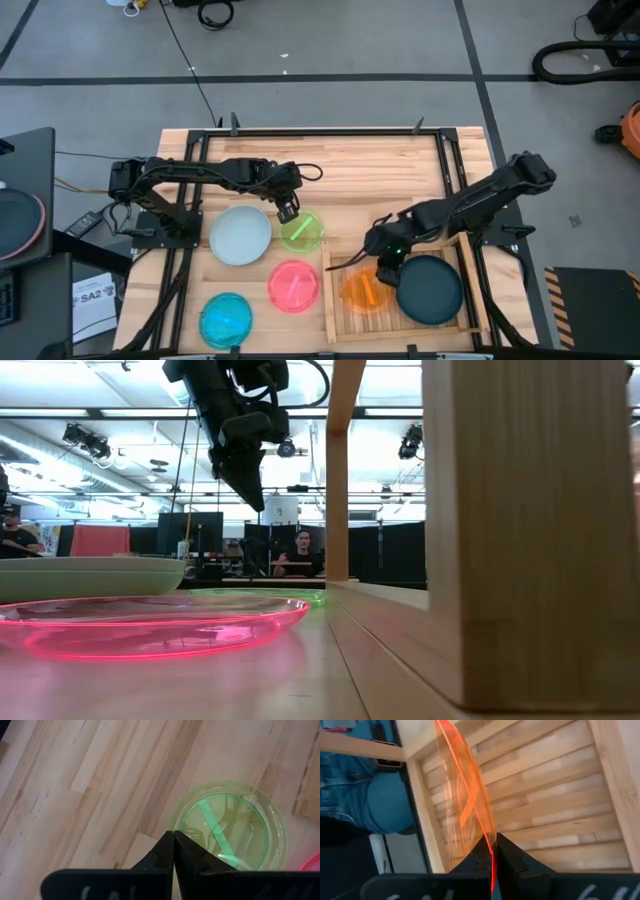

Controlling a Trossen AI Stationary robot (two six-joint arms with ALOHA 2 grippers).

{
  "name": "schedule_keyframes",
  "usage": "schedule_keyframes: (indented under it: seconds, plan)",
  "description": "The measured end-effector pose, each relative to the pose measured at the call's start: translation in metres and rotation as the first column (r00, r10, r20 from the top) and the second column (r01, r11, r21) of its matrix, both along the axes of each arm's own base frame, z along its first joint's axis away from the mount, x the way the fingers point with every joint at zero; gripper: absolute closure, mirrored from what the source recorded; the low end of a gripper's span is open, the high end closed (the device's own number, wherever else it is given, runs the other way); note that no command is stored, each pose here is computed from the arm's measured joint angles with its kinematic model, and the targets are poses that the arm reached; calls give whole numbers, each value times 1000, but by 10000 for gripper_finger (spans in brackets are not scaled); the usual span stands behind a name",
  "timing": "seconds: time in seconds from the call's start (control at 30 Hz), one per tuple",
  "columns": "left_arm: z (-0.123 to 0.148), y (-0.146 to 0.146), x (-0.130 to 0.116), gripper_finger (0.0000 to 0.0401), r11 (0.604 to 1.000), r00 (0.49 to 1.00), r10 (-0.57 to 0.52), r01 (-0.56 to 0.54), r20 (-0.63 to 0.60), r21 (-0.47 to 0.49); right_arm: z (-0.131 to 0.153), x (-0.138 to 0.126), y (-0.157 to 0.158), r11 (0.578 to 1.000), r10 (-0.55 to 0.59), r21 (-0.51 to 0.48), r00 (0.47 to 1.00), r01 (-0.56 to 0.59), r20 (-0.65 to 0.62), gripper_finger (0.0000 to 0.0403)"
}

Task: Place and stack plates onto a shelf
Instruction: Put the orange plate on the shelf

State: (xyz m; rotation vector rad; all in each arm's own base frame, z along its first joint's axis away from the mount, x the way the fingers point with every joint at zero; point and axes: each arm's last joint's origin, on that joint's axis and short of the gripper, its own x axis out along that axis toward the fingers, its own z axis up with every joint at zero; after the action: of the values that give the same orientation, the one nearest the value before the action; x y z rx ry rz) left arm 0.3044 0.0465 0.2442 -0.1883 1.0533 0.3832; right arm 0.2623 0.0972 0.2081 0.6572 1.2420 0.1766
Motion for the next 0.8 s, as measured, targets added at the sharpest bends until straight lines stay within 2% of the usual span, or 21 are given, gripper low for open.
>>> schedule_keyframes:
  seconds: [0.37, 0.8]
  plan:
    - [0, 0, 0, 386, 1000, 1000, 0, 0, 0, 0, -22, 10, 4, 1000, 17, 5, 998, -17, -66, 389]
    - [0, 0, 0, 386, 1000, 1000, 0, 0, 1, 0, -17, 17, 5, 1000, 1, -6, 999, -1, 40, 377]
